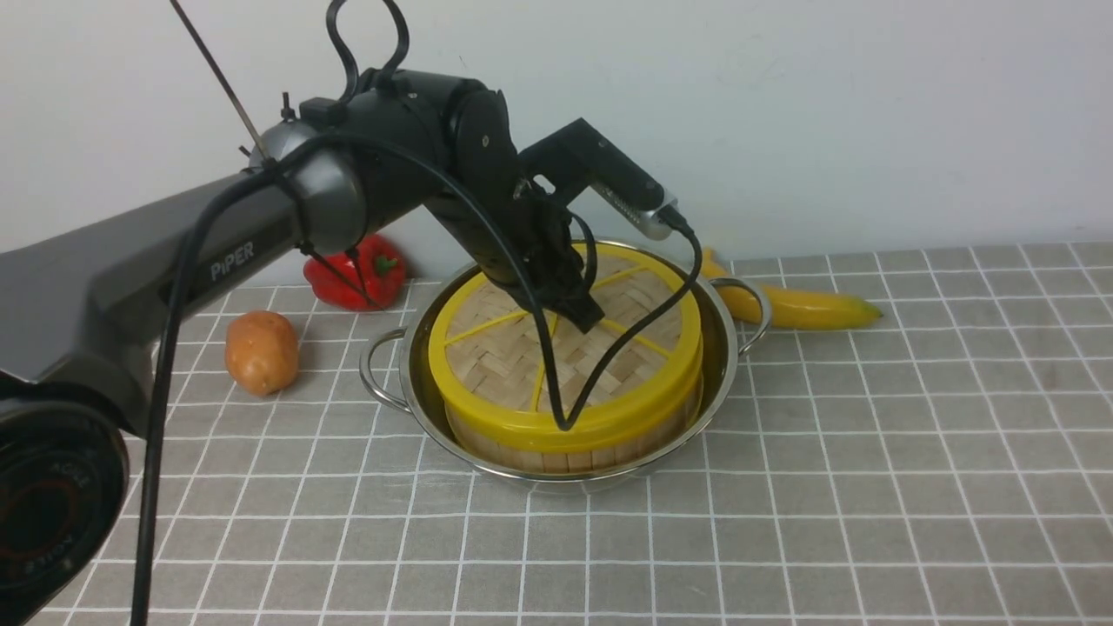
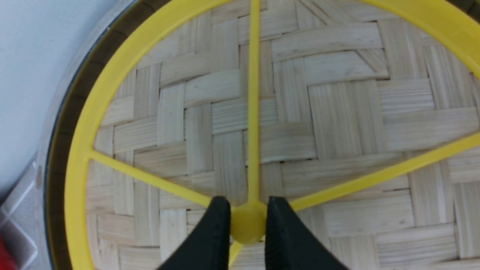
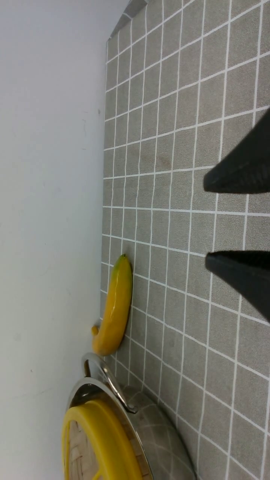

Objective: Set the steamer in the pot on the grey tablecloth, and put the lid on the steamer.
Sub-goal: 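Place the yellow bamboo steamer lid onto the steamer in the pot with the left gripper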

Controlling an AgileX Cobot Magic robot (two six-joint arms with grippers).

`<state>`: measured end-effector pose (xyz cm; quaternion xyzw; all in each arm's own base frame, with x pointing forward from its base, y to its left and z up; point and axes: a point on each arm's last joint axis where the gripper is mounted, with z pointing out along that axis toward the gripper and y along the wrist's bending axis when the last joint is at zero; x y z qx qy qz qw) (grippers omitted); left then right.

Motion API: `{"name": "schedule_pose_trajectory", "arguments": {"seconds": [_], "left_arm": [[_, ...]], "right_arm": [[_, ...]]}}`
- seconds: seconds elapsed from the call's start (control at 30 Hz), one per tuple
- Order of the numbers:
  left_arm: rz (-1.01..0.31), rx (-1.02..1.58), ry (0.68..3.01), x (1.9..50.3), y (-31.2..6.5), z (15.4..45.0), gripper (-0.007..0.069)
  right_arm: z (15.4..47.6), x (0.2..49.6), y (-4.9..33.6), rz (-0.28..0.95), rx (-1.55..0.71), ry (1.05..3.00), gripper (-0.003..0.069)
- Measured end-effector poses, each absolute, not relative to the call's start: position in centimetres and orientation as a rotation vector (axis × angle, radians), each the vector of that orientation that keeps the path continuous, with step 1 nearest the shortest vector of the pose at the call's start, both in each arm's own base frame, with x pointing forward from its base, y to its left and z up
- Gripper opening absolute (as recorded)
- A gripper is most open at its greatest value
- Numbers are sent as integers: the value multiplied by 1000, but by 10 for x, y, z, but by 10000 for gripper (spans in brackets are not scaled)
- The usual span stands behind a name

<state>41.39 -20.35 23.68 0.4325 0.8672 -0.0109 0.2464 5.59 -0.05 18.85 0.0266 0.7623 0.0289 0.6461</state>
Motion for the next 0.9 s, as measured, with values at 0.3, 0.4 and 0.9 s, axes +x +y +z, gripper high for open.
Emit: {"name": "schedule_pose_trajectory", "arguments": {"seconds": [0.3, 0.4, 0.9], "left_arm": [[-23, 1233, 2348, 410, -209, 237, 106], [-25, 1232, 2349, 410, -210, 237, 106], [-28, 1253, 2352, 404, -211, 244, 106]], "right_arm": [[188, 56, 0, 66, 61, 1734, 243], [188, 56, 0, 66, 61, 1734, 243], [188, 56, 0, 66, 61, 1734, 243]]}}
